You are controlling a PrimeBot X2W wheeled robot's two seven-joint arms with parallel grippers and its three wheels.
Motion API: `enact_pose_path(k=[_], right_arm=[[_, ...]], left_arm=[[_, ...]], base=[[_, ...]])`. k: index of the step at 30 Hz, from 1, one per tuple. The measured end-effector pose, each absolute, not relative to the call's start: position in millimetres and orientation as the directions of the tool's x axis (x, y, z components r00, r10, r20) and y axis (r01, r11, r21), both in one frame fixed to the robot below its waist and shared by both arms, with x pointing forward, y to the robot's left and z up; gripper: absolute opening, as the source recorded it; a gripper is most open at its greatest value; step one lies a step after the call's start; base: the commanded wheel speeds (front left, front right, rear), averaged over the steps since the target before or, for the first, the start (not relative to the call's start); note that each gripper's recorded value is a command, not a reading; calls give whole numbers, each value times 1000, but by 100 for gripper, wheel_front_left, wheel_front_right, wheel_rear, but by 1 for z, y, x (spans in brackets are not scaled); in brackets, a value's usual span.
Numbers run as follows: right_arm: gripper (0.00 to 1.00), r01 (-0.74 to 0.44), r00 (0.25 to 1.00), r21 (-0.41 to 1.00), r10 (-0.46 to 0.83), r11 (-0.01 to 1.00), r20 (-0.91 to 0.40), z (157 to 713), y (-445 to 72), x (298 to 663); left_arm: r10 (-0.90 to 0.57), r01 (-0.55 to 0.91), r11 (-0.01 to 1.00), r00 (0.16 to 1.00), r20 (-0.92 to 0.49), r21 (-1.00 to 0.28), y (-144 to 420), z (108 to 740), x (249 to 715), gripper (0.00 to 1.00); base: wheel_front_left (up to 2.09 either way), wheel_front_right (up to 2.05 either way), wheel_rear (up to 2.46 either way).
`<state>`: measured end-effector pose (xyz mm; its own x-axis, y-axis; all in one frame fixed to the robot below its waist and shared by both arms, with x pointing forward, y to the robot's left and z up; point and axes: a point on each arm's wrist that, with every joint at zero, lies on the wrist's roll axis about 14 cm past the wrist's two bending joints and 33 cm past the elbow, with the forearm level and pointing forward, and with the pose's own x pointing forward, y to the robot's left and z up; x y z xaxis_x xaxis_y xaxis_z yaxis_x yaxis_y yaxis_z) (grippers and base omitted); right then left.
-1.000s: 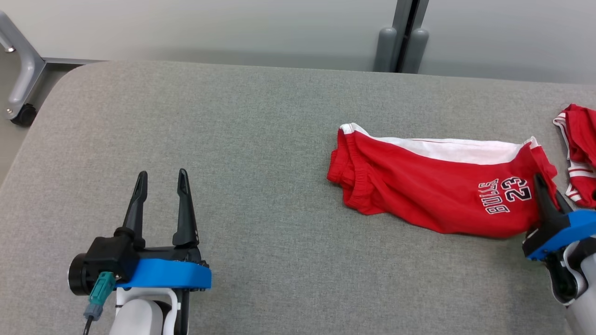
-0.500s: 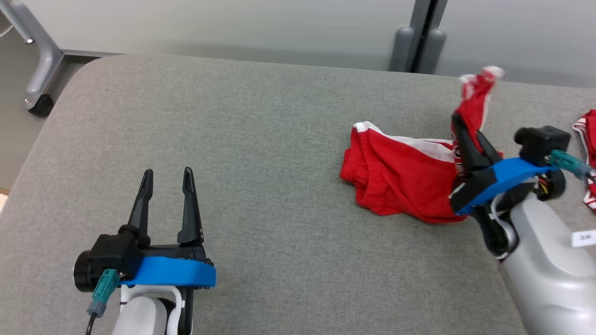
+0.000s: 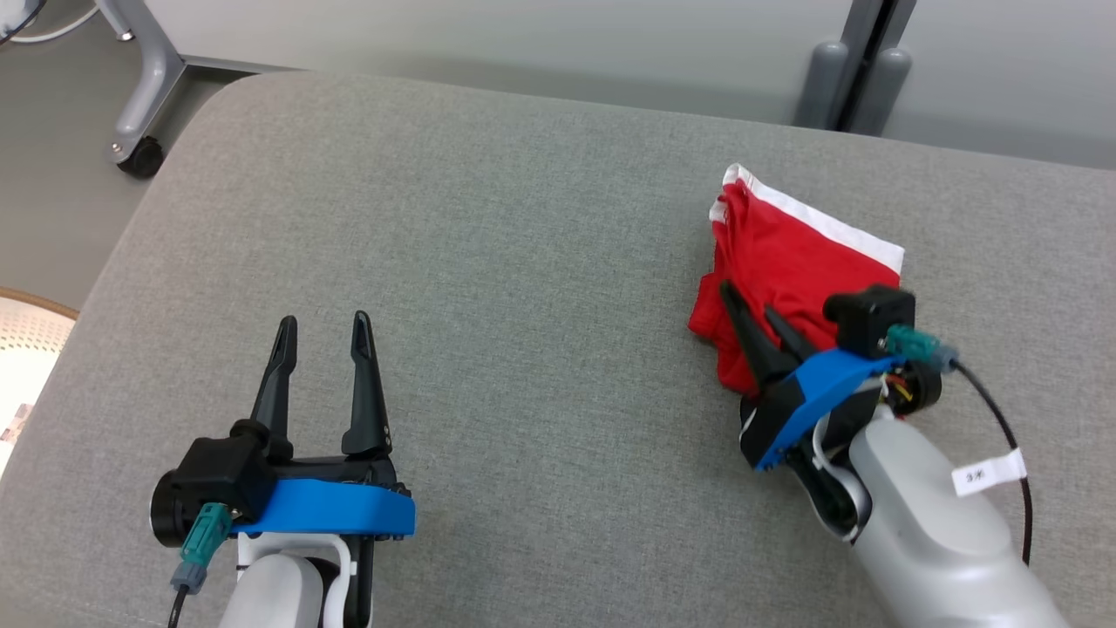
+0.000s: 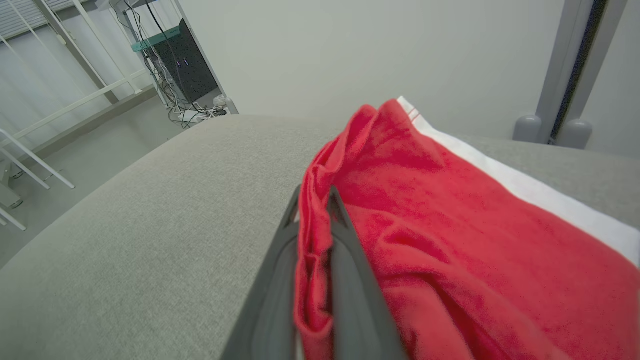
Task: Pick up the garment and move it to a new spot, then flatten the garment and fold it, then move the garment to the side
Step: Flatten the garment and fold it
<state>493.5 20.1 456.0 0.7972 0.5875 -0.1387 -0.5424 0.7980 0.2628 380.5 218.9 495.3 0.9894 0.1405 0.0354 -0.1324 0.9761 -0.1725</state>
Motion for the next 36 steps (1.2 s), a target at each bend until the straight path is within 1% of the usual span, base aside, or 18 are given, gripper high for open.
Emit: enact_pose_path(k=[3, 9, 10, 11, 15, 19, 23, 29, 36], right_arm=[[0, -549, 778, 269, 602, 791, -180, 438, 23, 483], [0, -565, 748, 289, 627, 773, -217, 421, 30, 466], [27, -569, 747, 288, 631, 770, -211, 422, 31, 465], [100, -576, 744, 284, 636, 766, -206, 423, 32, 463], [100, -604, 730, 267, 656, 751, -193, 426, 36, 454], [100, -607, 749, 242, 647, 757, -144, 441, 27, 453], [100, -599, 781, 189, 620, 778, -78, 464, 8, 457], [100, -518, 854, 113, 520, 848, 18, 497, -42, 460], [100, -370, 928, 91, 363, 925, 80, 515, -103, 445]], left_arm=[[148, -141, 975, 989, 30, -171, 221, 494, 380, 100], [141, -136, 975, 990, 18, -176, 218, 489, 382, 100], [136, -131, 976, 991, 17, -177, 216, 489, 383, 100], [132, -127, 976, 991, 17, -177, 215, 489, 384, 100], [117, -111, 979, 993, 21, -173, 211, 490, 388, 100], [89, -82, 982, 996, 32, -169, 205, 492, 391, 100], [54, -45, 986, 997, 51, -163, 195, 498, 394, 100], [5, 6, 988, 998, 67, -157, 181, 503, 399, 100], [-47, 57, 987, 996, 72, -149, 164, 504, 400, 100]], base=[[0, 0, 0], [0, 0, 0], [0, 0, 0], [0, 0, 0], [0, 0, 0], [0, 0, 0], [0, 0, 0], [0, 0, 0], [0, 0, 0]])
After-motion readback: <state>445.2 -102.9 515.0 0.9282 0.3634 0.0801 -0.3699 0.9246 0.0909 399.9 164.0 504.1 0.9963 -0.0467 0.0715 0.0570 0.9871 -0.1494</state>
